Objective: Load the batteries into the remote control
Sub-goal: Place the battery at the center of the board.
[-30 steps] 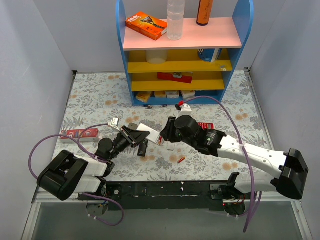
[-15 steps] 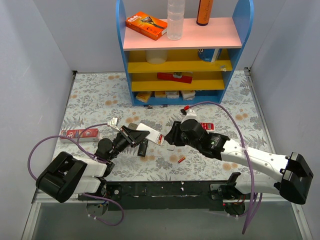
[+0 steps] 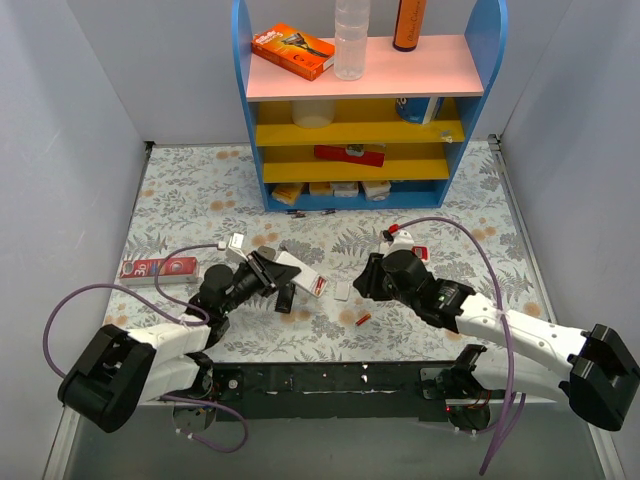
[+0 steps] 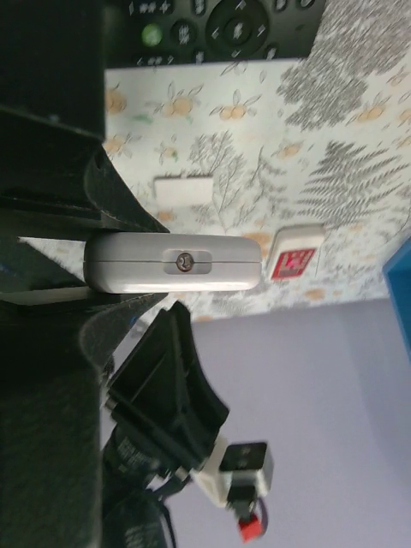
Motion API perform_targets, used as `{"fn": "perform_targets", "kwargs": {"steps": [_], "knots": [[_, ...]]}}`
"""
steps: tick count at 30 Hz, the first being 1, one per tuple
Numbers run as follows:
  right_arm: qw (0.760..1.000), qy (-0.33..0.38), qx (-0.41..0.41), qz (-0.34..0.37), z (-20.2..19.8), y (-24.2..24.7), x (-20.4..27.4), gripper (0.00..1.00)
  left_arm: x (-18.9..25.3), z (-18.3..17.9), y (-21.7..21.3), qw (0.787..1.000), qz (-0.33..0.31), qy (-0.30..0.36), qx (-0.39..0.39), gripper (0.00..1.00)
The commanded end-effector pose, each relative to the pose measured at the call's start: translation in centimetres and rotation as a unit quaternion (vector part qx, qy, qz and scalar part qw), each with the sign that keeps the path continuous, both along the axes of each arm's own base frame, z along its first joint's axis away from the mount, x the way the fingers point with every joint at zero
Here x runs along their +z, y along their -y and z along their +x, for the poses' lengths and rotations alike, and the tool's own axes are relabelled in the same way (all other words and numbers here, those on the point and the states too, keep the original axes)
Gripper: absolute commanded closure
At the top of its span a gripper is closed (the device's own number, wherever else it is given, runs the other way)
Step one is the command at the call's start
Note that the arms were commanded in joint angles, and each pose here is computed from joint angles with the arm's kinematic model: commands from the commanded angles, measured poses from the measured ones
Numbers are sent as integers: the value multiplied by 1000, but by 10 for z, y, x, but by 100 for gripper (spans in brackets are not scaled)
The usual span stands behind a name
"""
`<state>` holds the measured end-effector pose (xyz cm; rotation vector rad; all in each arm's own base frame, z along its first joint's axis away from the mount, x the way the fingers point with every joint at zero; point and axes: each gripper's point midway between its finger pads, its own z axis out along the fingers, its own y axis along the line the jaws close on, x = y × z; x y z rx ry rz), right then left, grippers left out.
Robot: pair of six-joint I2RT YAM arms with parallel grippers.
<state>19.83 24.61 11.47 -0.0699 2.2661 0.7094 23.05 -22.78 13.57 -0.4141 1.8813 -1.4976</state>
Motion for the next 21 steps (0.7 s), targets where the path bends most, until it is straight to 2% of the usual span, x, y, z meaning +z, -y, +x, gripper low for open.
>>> {"fn": "perform_targets", "kwargs": {"steps": [1,9,21], "knots": [[1000,21,8,14,6,-2,4,60,-23,23,-13,990,137,7,30,100],[1000,15,16,12,7,-1,-8,60,-51,33,-16,974,222,-27,32,100],[1000,-2,29,7,2,-1,-27,60,-64,42,-6,930,365,-8,34,100]]}}
